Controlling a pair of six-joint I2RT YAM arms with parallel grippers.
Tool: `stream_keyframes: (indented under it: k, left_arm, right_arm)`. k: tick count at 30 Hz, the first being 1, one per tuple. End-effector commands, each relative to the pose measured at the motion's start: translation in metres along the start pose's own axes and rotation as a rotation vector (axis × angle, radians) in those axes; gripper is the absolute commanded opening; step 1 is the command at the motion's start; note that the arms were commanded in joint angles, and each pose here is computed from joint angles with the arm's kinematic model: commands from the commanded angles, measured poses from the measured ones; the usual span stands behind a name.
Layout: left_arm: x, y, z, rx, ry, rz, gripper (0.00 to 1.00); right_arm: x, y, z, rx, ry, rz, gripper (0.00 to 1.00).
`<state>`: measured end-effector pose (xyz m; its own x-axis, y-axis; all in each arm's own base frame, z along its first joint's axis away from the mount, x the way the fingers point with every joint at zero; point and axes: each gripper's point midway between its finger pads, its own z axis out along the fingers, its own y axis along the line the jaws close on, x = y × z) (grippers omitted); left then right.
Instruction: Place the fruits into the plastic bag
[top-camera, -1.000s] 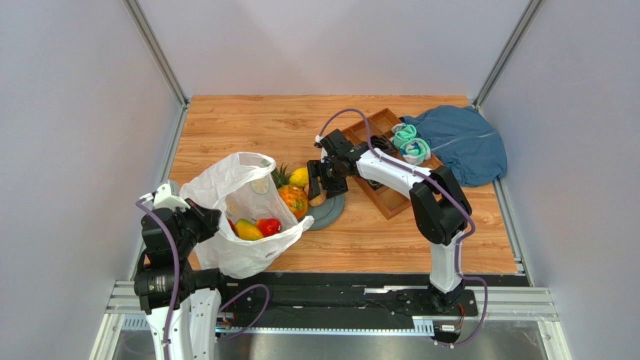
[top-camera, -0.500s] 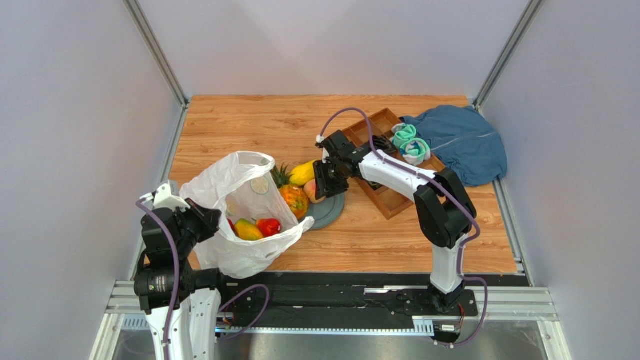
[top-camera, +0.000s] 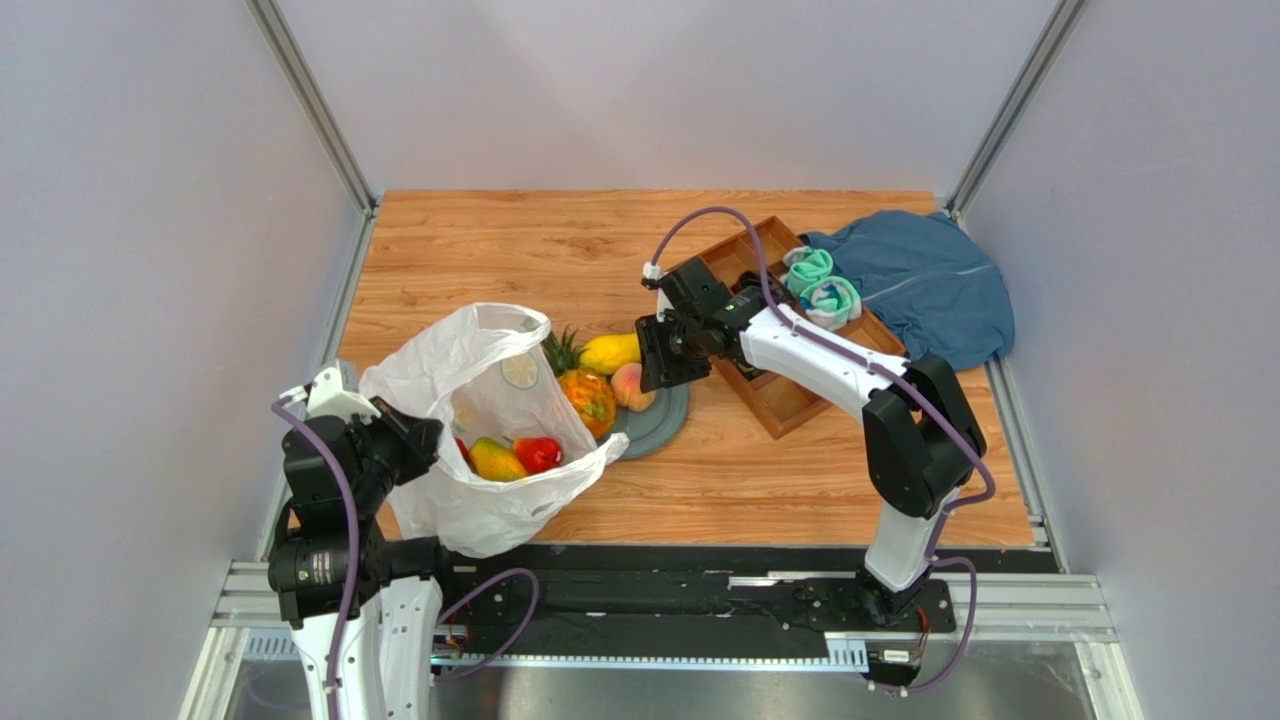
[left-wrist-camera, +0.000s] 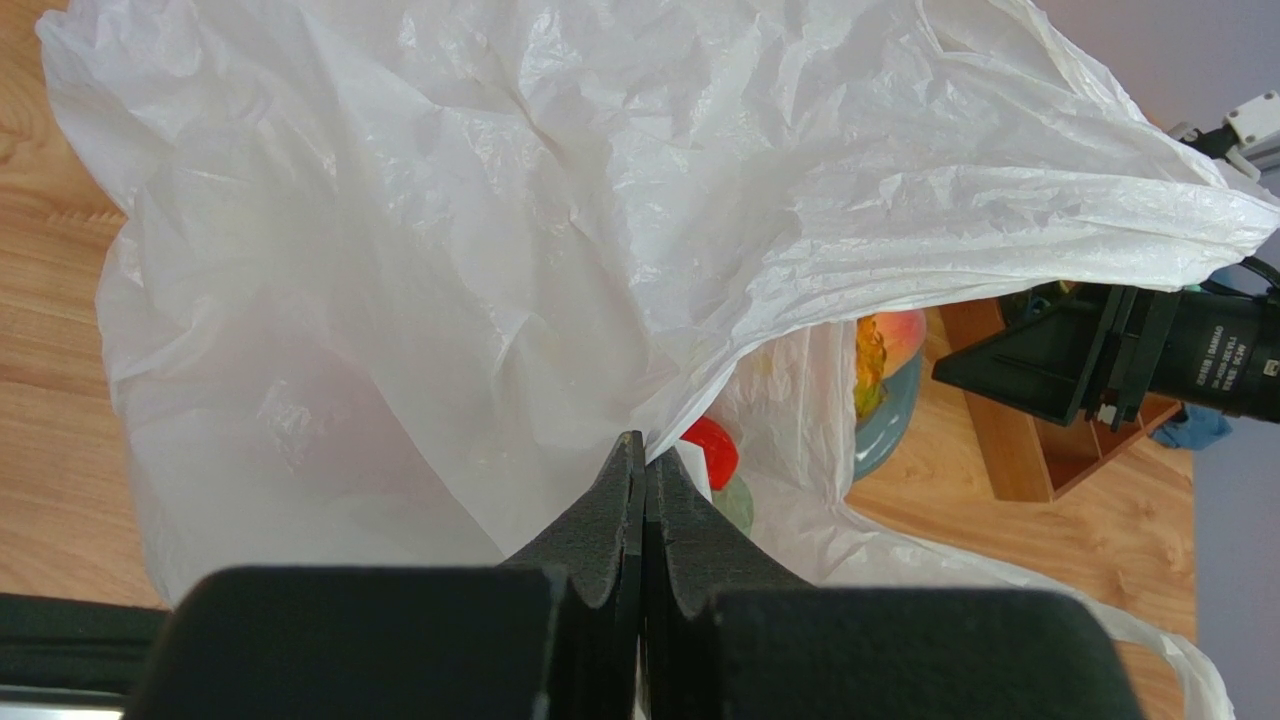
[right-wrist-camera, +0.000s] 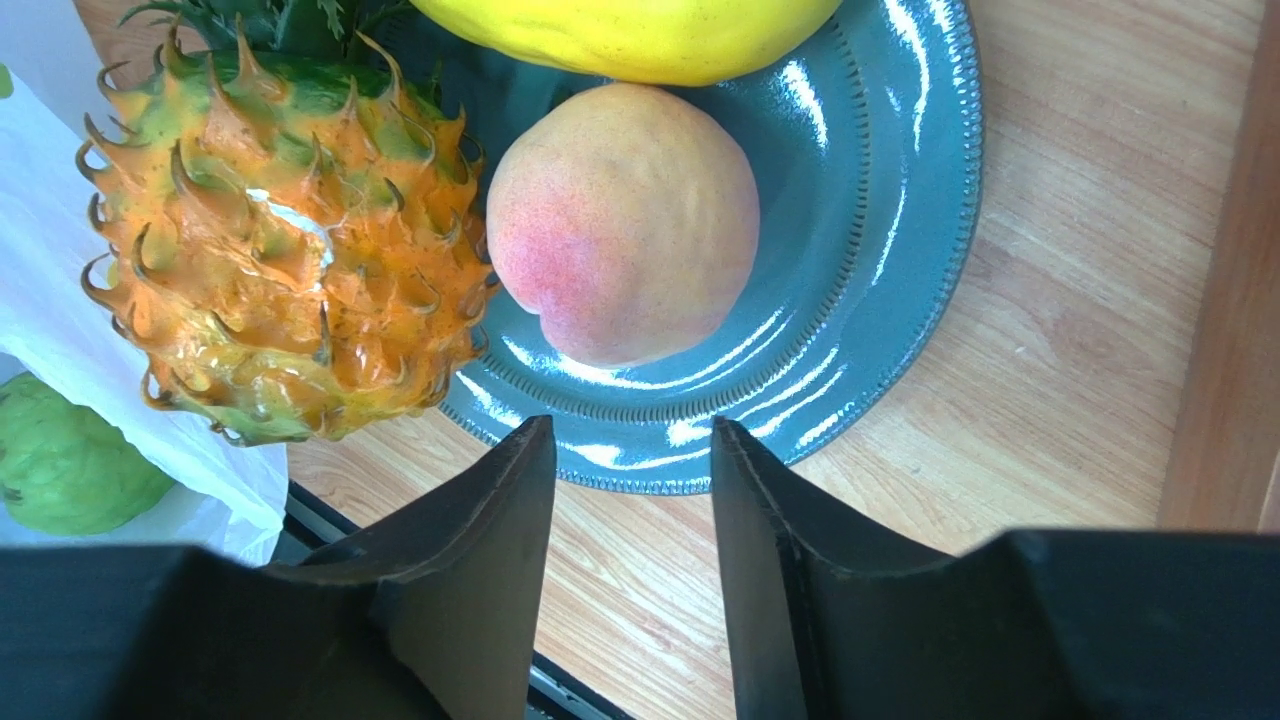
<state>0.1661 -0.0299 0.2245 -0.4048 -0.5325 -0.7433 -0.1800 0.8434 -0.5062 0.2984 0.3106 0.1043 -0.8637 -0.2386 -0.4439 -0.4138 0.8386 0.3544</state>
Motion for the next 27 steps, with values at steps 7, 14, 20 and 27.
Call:
stream_keyframes:
  k: [7, 14, 20, 27]
  left_arm:
    - [-0.004, -0.005, 0.002, 0.025, -0.002, 0.022, 0.0]
    - [-0.004, -0.005, 0.002, 0.023, -0.003, 0.022, 0.0]
    - [-0.004, -0.005, 0.002, 0.024, -0.001, 0.02, 0.0]
    - [-0.004, -0.004, 0.002, 0.022, 0.0, 0.021, 0.0]
  right_arm:
    - [-0.031, 0.018, -0.001, -0.05, -0.067, 0.018, 0.76]
    - [-0.034, 0.018, 0.021, -0.044, -0.041, 0.089, 0.81]
    - [-0.033, 0.016, 0.039, -0.033, -0.014, 0.138, 0.81]
    - [-0.024, 0.008, 0.052, -0.008, 0.017, 0.161, 0.81]
